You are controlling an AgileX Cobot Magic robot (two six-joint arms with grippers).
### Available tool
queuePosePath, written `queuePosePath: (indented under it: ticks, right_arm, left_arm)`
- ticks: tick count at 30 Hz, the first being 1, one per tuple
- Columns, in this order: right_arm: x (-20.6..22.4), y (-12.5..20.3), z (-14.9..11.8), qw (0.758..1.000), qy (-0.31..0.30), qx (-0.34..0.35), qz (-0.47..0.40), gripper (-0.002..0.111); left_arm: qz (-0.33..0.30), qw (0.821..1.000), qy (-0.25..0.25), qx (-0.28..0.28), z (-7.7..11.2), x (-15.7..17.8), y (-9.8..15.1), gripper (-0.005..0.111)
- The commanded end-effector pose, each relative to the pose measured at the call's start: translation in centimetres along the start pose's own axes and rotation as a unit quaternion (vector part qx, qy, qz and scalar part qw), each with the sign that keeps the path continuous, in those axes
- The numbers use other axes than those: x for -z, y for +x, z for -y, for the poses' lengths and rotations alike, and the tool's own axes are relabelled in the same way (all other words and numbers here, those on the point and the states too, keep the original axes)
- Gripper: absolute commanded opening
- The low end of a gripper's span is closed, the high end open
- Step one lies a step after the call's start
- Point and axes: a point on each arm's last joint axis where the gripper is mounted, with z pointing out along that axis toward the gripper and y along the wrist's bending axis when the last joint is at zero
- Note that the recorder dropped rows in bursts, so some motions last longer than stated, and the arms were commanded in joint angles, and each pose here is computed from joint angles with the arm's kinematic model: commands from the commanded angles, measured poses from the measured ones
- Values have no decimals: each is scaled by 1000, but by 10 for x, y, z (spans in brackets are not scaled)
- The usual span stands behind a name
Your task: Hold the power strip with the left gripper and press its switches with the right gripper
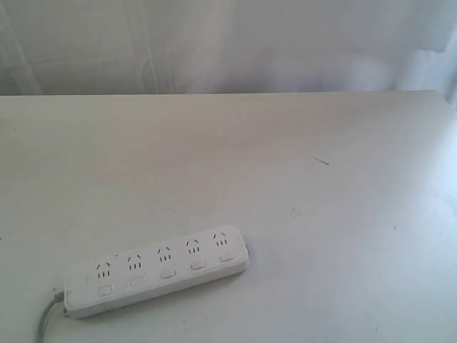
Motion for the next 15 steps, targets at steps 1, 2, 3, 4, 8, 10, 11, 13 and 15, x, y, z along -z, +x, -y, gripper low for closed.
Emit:
queuePosePath:
  ticks: [1,2,3,4,8,10,11,13,15]
  right_arm:
    - [0,0,0,1000,-1,0,3,0]
    - [0,0,0,1000,-1,0,3,0]
    - [0,0,0,1000,-1,0,3,0]
    - [0,0,0,1000,-1,0,3,0]
    - [0,0,0,1000,-1,0,3,0]
    - [0,0,0,1000,-1,0,3,0]
    - [0,0,0,1000,-1,0,3,0]
    - [0,0,0,1000,-1,0,3,0]
    - [0,0,0,1000,-1,0,3,0]
  left_arm:
    - [-37,998,58,-13,5,-14,-3,0]
    - [-40,997,69,-11,6,-16,-4,0]
    - [-43,996,81,-10,7,-19,-5,0]
    - [-47,995,92,-8,8,-21,-6,0]
    - [-53,994,100,-5,7,-27,-9,0]
    - [-59,994,92,-2,5,-30,-7,0]
    - [-61,994,90,-1,4,-31,-6,0]
    - [-64,994,83,0,3,-32,-5,0]
    - [-69,995,74,2,0,-35,-4,0]
